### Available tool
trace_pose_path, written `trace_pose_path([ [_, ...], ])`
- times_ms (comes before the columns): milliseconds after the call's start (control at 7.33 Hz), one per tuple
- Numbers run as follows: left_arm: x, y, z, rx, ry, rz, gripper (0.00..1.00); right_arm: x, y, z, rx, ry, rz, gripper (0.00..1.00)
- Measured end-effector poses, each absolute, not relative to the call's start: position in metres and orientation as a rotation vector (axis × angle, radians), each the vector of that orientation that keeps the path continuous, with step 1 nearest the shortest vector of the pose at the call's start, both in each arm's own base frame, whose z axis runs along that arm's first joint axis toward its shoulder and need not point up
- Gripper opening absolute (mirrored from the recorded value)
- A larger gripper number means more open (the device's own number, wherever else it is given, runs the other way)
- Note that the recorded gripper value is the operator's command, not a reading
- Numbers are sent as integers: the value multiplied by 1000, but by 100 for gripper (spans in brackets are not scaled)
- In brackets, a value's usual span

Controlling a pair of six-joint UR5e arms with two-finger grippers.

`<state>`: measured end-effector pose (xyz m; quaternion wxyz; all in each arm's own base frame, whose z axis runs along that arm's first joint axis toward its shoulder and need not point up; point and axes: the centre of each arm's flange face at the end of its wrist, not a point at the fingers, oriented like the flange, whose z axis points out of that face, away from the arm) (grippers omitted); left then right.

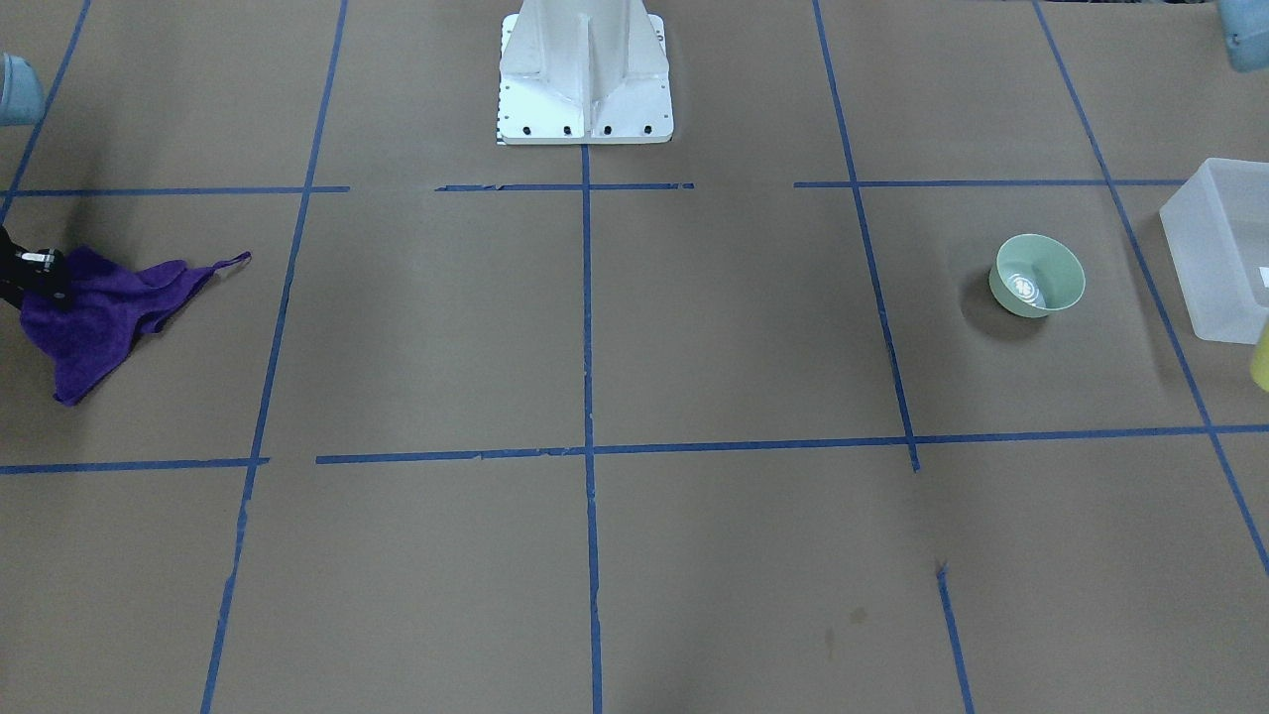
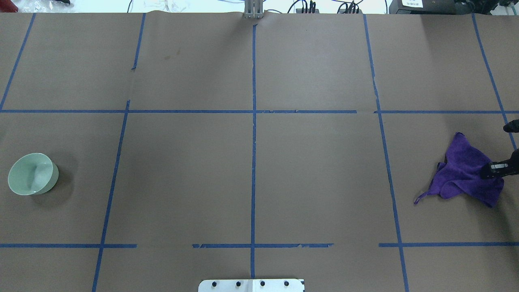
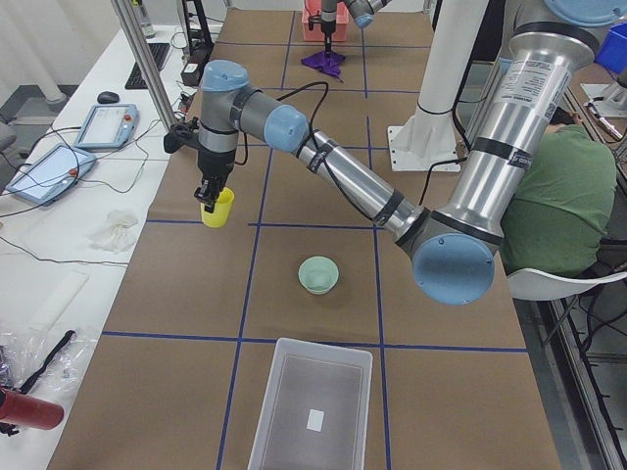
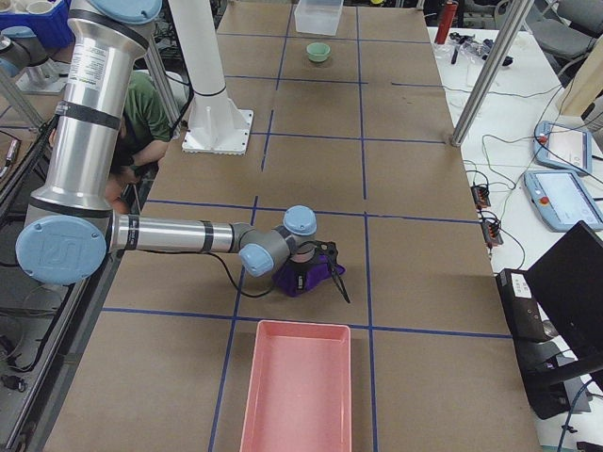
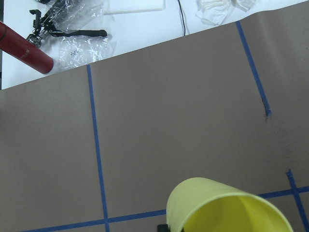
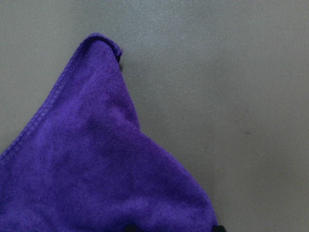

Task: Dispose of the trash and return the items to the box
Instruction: 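Pinch the purple cloth's corner with the right gripper, then carry cloth to pink bin while left gripper lowers cup into white bin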

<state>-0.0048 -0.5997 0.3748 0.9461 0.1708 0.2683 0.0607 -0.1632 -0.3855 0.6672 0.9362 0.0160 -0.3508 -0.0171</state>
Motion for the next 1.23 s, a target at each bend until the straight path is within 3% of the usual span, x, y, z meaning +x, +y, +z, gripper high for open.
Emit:
trace_pose_path([
  [409,-56,-617,417,347,499,166,0,-162,-385,654,49,-742,-55,0],
  [682,-110,-627,494,303,471,209,0,-132,-394,617,54,-860,-14,0],
  [1227,-125,-546,652,141,504,186,0,-64,-392,483,22,-970,121,0],
])
